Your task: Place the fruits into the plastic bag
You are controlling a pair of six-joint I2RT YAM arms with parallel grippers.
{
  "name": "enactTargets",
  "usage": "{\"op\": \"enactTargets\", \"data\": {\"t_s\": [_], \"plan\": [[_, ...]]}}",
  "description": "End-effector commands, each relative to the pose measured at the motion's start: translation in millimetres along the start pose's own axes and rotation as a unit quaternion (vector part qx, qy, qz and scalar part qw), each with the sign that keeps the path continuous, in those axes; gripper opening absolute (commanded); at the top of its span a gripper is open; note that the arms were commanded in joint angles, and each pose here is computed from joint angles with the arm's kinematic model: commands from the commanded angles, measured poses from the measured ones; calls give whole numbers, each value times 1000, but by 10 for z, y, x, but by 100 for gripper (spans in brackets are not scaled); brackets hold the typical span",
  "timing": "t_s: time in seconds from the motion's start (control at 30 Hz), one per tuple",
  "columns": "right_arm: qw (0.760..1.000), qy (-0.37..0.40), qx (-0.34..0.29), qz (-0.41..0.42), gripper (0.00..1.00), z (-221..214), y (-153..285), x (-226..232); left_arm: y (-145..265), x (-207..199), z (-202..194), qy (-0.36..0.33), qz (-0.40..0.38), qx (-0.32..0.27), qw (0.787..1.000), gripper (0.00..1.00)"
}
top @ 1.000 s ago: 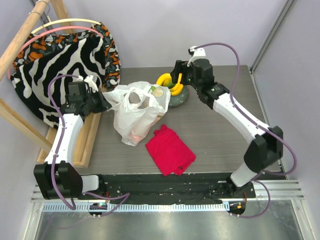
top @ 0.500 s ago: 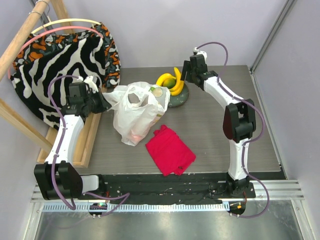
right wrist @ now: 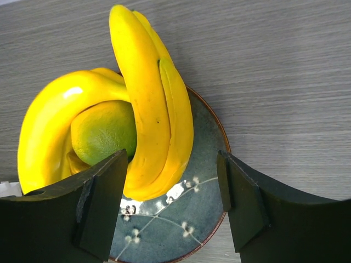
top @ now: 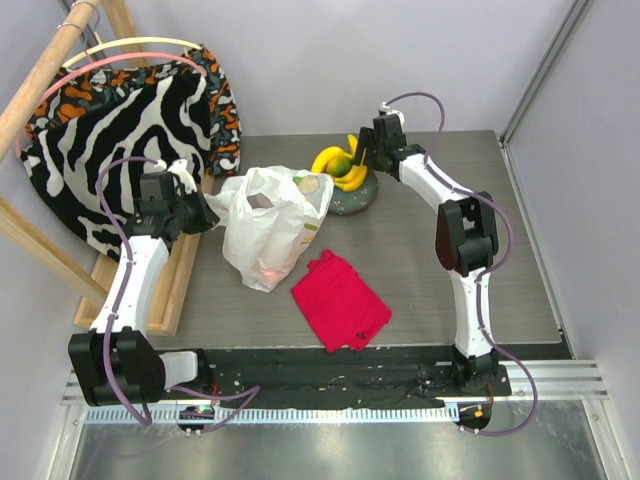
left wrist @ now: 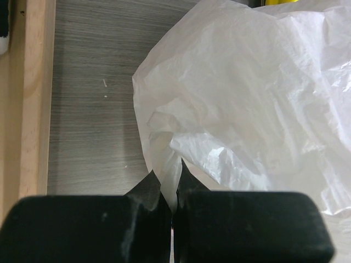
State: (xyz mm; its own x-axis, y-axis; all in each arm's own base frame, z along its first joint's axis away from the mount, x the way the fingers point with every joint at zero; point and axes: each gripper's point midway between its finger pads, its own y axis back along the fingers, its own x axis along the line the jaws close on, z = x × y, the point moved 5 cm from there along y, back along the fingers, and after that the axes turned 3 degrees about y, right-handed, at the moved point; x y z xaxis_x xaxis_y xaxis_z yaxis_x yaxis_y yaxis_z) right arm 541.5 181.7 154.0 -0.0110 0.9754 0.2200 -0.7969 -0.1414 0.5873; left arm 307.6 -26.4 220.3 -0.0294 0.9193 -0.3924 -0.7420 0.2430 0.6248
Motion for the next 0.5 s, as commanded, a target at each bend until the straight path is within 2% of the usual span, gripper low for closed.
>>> {"op": "enactTargets", "data": {"t_s": [0.0, 0.47], "plan": [[999, -13, -27, 24, 73, 151, -31, 131, 37, 14, 81, -16, 4, -23, 1000, 0], [999, -28, -13, 26, 70, -21, -310, 156, 40, 13, 55, -17, 3, -16, 1000, 0]]}}
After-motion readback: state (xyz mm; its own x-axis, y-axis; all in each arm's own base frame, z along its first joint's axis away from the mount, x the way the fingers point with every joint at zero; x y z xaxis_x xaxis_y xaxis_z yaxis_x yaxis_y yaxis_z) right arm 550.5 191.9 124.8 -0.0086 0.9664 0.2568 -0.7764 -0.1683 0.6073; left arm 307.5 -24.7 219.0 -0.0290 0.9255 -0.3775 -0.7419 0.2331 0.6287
